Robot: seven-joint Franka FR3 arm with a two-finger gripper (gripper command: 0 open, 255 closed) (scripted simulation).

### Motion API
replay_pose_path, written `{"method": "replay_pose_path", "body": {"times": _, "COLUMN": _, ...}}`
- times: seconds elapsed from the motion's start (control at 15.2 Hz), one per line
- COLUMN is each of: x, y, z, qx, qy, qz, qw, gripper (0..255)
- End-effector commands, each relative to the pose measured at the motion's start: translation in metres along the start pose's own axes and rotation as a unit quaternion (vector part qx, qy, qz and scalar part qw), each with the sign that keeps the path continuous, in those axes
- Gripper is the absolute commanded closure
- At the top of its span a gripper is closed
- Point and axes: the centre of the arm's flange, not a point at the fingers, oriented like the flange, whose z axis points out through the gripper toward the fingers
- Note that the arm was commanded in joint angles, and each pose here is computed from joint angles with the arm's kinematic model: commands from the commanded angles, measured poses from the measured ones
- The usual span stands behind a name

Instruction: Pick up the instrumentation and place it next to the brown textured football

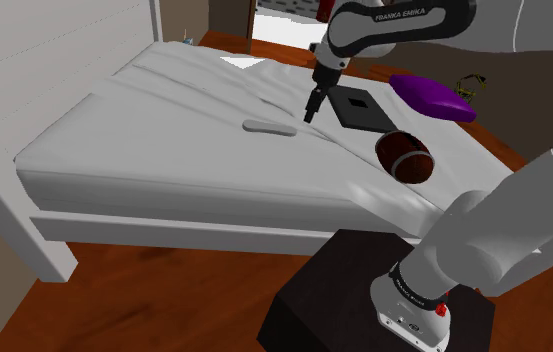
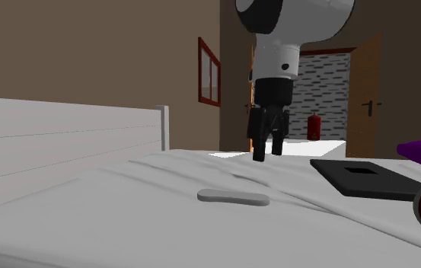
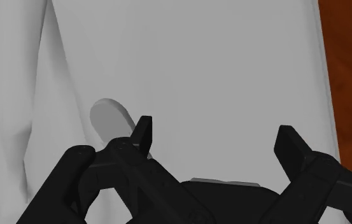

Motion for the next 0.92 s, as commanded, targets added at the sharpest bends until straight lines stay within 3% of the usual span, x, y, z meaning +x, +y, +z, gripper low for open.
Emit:
{"method": "replay_pose_path", "body": {"times": 0.0, "x": 0.02, "y": 0.018, "z": 0.015, "qx": 0.001, "qy": -0.003, "qz": -0.026, "qw": 0.9997, "gripper": 0}}
{"method": "replay_pose_path", "body": {"times": 0.4, "x": 0.074, "y": 0.061, "z": 0.058, "qx": 0.005, "qy": -0.011, "qz": -0.097, "qw": 0.9952, "gripper": 0}}
{"method": "replay_pose_path", "body": {"times": 0.86, "x": 0.143, "y": 0.1, "z": 0.11, "qx": 0.01, "qy": -0.021, "qz": -0.18, "qw": 0.9834, "gripper": 0}}
